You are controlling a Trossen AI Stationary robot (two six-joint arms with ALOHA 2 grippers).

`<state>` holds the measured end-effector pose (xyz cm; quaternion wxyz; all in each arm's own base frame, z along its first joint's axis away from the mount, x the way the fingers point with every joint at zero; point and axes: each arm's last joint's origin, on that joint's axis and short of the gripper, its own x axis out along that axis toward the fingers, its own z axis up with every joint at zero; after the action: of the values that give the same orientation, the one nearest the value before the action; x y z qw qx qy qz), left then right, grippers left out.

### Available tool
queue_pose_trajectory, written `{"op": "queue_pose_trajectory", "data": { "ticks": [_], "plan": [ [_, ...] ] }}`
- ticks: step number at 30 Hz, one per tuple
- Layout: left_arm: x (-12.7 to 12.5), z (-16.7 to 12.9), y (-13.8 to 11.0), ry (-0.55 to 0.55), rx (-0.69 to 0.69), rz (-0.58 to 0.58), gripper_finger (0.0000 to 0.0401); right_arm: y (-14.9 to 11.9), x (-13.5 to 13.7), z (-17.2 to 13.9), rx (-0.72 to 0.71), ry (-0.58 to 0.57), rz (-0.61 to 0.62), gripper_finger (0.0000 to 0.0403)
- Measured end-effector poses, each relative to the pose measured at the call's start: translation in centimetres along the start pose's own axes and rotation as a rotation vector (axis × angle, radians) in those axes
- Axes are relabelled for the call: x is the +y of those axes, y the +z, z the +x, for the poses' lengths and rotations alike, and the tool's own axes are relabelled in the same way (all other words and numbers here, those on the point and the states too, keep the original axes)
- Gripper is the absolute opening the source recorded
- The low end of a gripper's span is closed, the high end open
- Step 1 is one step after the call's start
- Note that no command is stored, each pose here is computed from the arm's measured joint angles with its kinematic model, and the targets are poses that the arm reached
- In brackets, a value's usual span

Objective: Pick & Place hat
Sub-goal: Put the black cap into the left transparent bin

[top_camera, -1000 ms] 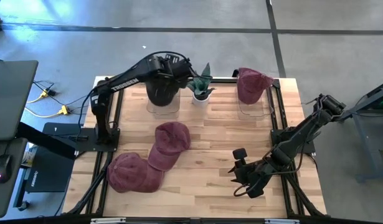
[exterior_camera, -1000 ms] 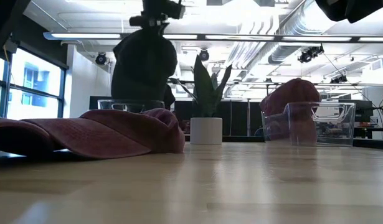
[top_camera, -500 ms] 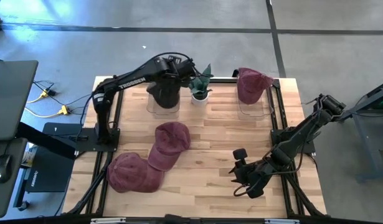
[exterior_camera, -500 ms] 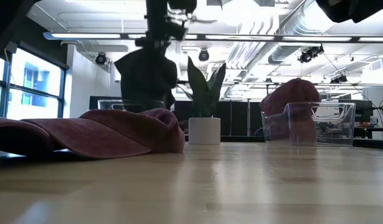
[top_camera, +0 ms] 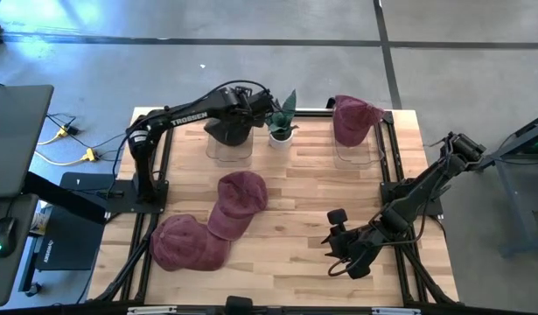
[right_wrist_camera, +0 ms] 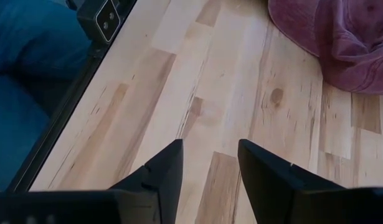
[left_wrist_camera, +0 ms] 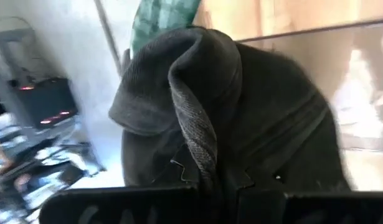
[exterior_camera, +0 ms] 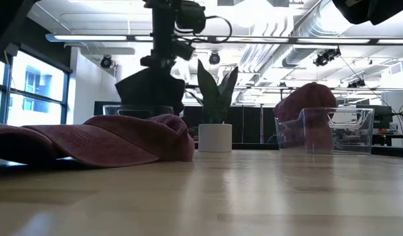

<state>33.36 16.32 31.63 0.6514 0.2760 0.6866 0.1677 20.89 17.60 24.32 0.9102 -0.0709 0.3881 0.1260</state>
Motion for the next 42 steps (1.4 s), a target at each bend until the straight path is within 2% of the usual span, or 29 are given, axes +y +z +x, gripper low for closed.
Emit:
{"op": "queue_pose_trajectory", "data": {
  "ticks": [5,9,13,19,22,26,28,30,34,42],
  "plan": [
    [-1.3,1.5,-0.4,0.042,0.069,0.057,0.0004,0.0,0.0,0.0,0.001,0.0,-0.001,0.0145],
    [-1.3,1.5,-0.8,0.132,0.108,0.122,0.0004,0.0,0.0,0.0,0.0,-0.005,-0.017,0.0147],
    [-0.8,1.3,-0.4,0.164,0.065,0.121,0.0004,0.0,-0.1,0.0,-0.002,-0.01,-0.04,0.015],
    [-0.6,1.3,-0.3,0.201,0.076,0.119,0.0045,0.3,-0.9,0.3,-0.003,-0.03,-0.028,0.0149],
    [-0.5,1.3,-0.2,0.214,0.087,0.214,0.0053,0.4,-1.3,0.4,-0.002,-0.041,-0.015,0.0145],
    [-0.5,1.3,-0.3,0.215,0.116,0.337,0.003,0.4,-1.5,0.5,0.0,-0.038,-0.003,0.0146],
    [-0.2,1.4,-0.5,0.232,0.15,0.35,0.0011,0.4,-1.5,0.4,0.002,-0.034,-0.001,0.0147],
    [0.1,1.7,-0.8,0.233,0.168,0.34,0.0009,0.4,-1.3,0.4,0.005,-0.021,-0.004,0.0146],
    [0.9,2.4,-1.6,0.216,0.177,0.313,0.0051,0.3,-1.0,0.3,0.006,-0.011,-0.014,0.0145],
    [0.7,2.6,-1.4,0.142,0.074,0.242,0.0178,0.2,-0.9,0.3,0.006,-0.01,-0.023,0.0149]
  ]
}}
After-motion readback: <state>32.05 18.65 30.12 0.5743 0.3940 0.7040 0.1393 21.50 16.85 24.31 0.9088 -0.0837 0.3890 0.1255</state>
